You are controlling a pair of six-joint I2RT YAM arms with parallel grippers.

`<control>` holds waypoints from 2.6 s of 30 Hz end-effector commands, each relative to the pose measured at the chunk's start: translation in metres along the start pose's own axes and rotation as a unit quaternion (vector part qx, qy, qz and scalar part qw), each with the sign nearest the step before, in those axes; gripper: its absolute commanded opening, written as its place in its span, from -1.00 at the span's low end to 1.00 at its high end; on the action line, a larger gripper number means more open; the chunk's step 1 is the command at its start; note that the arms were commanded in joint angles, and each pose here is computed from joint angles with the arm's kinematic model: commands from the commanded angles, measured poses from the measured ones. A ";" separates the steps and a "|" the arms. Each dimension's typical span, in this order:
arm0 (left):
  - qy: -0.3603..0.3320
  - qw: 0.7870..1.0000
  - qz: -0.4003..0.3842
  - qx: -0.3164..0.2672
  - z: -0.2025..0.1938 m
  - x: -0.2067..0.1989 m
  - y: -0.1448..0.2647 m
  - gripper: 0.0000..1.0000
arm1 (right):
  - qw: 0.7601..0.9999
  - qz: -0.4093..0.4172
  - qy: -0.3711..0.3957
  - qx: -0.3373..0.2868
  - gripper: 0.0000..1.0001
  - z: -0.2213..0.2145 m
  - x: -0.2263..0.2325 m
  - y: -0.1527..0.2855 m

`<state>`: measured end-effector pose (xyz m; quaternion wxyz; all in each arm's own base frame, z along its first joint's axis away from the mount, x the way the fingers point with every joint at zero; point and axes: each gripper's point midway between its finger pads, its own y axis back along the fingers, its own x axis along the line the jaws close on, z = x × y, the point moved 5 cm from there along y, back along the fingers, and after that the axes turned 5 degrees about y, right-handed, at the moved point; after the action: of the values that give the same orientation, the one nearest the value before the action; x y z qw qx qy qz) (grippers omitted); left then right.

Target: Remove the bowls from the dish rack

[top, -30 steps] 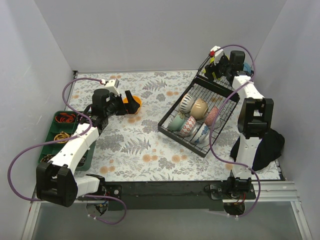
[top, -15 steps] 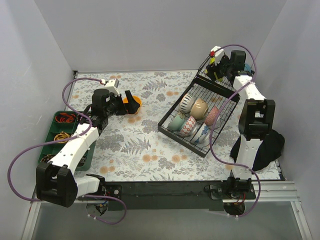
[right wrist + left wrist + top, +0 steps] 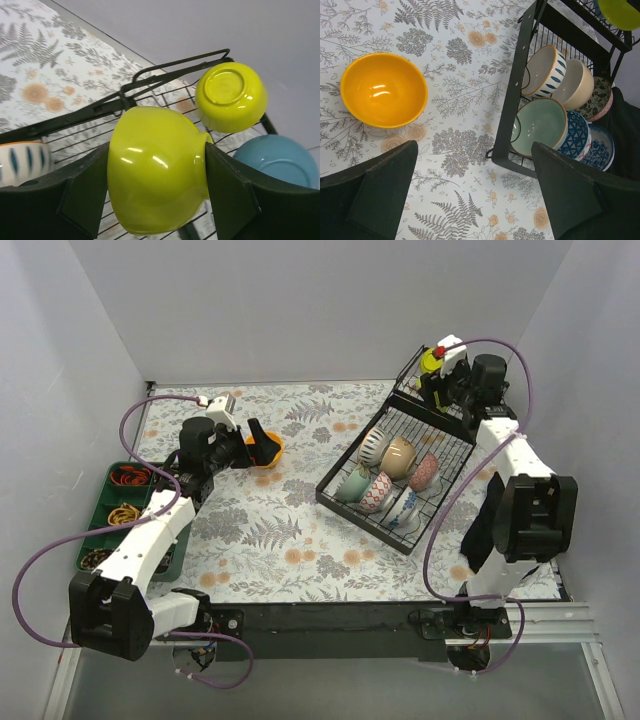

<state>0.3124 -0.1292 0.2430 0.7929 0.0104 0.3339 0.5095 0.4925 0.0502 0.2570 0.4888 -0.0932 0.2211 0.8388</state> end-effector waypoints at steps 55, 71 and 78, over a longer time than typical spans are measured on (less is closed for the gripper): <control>0.109 0.983 -0.141 0.051 -0.147 -0.148 -0.025 0.33 | 0.764 0.197 -0.567 -0.235 -0.32 0.029 0.244 0.207; 0.141 0.979 -0.143 0.022 -0.148 -0.162 -0.024 -1.00 | 0.760 0.199 -0.572 -0.236 -0.30 0.023 0.250 0.209; 0.101 0.991 -0.089 -0.002 -0.132 -0.149 -0.021 -1.00 | 0.776 0.185 -0.550 -0.246 0.44 0.019 0.249 0.211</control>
<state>0.2065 -0.3180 0.1909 0.7985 -0.0647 0.4584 0.3849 0.1871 0.1691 0.2206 0.3235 0.3601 -0.2495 0.8387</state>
